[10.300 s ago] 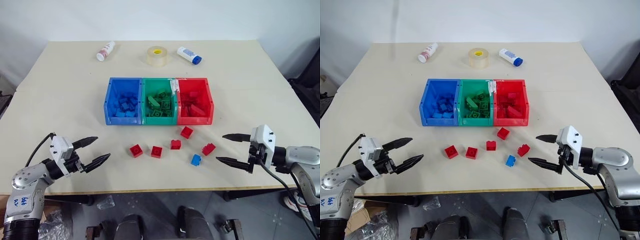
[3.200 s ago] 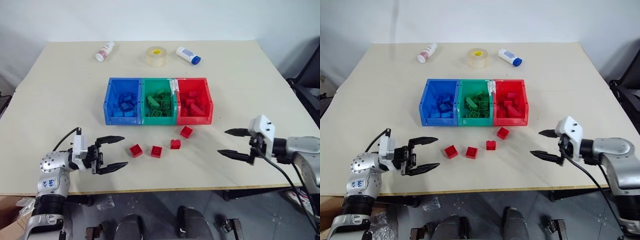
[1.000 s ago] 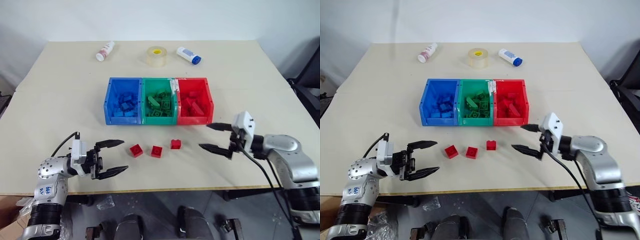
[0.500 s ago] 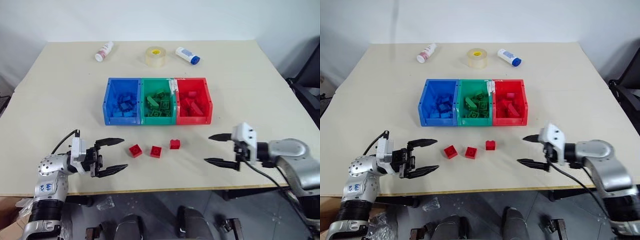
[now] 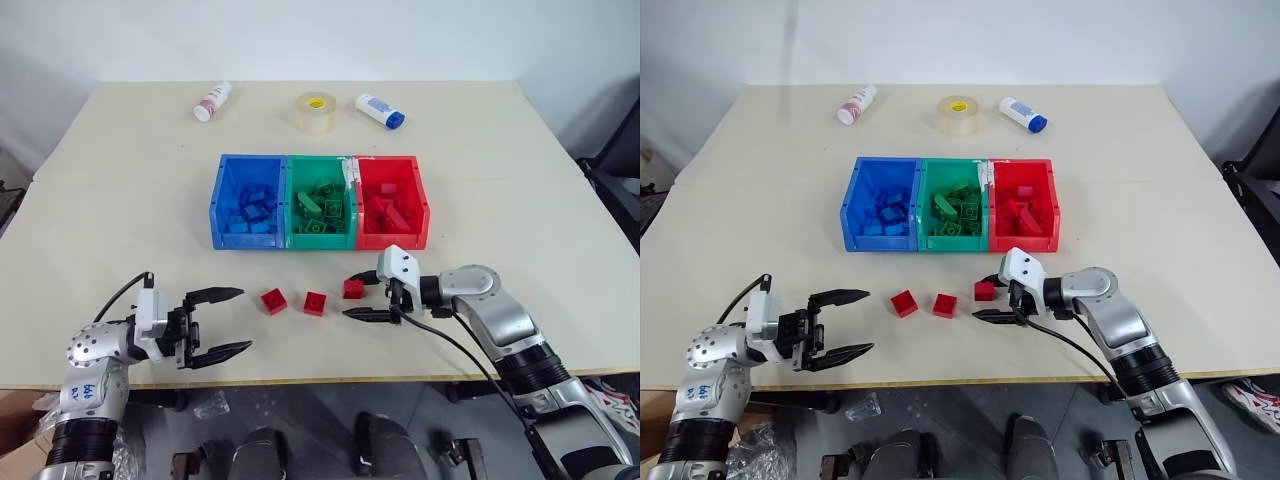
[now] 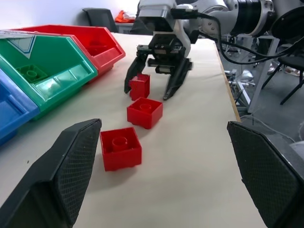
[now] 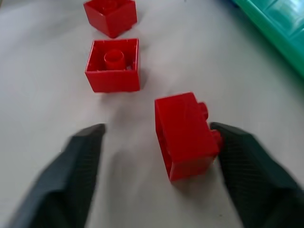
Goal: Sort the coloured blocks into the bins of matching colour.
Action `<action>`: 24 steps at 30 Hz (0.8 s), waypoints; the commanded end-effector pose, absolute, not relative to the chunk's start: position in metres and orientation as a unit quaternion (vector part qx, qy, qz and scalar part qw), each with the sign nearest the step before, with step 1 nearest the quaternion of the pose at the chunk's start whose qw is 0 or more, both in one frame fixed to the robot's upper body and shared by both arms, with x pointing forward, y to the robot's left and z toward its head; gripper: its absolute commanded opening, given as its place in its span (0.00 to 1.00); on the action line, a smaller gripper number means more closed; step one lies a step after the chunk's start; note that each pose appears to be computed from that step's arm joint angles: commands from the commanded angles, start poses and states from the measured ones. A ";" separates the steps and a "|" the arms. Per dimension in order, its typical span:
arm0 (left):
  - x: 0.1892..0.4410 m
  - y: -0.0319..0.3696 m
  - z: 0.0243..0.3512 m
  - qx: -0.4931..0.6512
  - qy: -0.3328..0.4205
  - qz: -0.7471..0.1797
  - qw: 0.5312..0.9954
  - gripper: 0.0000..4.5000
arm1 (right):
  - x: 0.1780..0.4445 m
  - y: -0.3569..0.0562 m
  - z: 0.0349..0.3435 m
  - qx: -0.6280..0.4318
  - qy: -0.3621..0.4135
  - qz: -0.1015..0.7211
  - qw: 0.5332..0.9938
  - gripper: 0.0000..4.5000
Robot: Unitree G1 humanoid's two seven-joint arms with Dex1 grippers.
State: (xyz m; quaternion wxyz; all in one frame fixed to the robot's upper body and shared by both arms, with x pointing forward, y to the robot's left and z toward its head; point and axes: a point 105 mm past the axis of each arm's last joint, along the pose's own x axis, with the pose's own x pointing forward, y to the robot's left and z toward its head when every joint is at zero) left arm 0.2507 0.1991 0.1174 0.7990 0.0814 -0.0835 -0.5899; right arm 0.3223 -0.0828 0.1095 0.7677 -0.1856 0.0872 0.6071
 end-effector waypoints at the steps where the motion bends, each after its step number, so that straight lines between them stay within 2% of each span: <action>1: 0.246 0.207 0.127 0.096 -0.098 -0.581 0.802 1.00 | 0.322 -0.078 0.127 -0.189 0.050 0.612 0.767 0.49; 4: 0.244 0.216 0.126 0.099 -0.091 -0.572 0.809 1.00 | 0.323 -0.078 0.133 -0.184 0.036 0.605 0.774 0.25; 5: 0.244 0.218 0.125 0.100 -0.088 -0.570 0.811 1.00 | 0.324 -0.079 0.138 -0.177 0.027 0.598 0.781 0.19; 11: 0.249 0.222 0.127 0.105 -0.089 -0.560 0.817 1.00 | 0.334 -0.093 0.169 -0.140 -0.016 0.553 0.821 0.20; 15: 0.252 0.217 0.128 0.104 -0.093 -0.563 0.815 1.00 | 0.364 -0.119 0.205 -0.133 -0.060 0.466 0.873 0.20; 22: 0.260 0.208 0.129 0.101 -0.102 -0.571 0.809 1.00 | 0.413 -0.149 0.224 -0.165 -0.068 0.370 0.912 0.20; 23: 0.260 0.208 0.129 0.101 -0.103 -0.571 0.808 1.00 | 0.418 -0.150 0.224 -0.168 -0.068 0.363 0.914 0.32; 24: 0.261 0.208 0.130 0.100 -0.104 -0.572 0.807 1.00 | 0.421 -0.149 0.225 -0.171 -0.068 0.363 0.914 0.39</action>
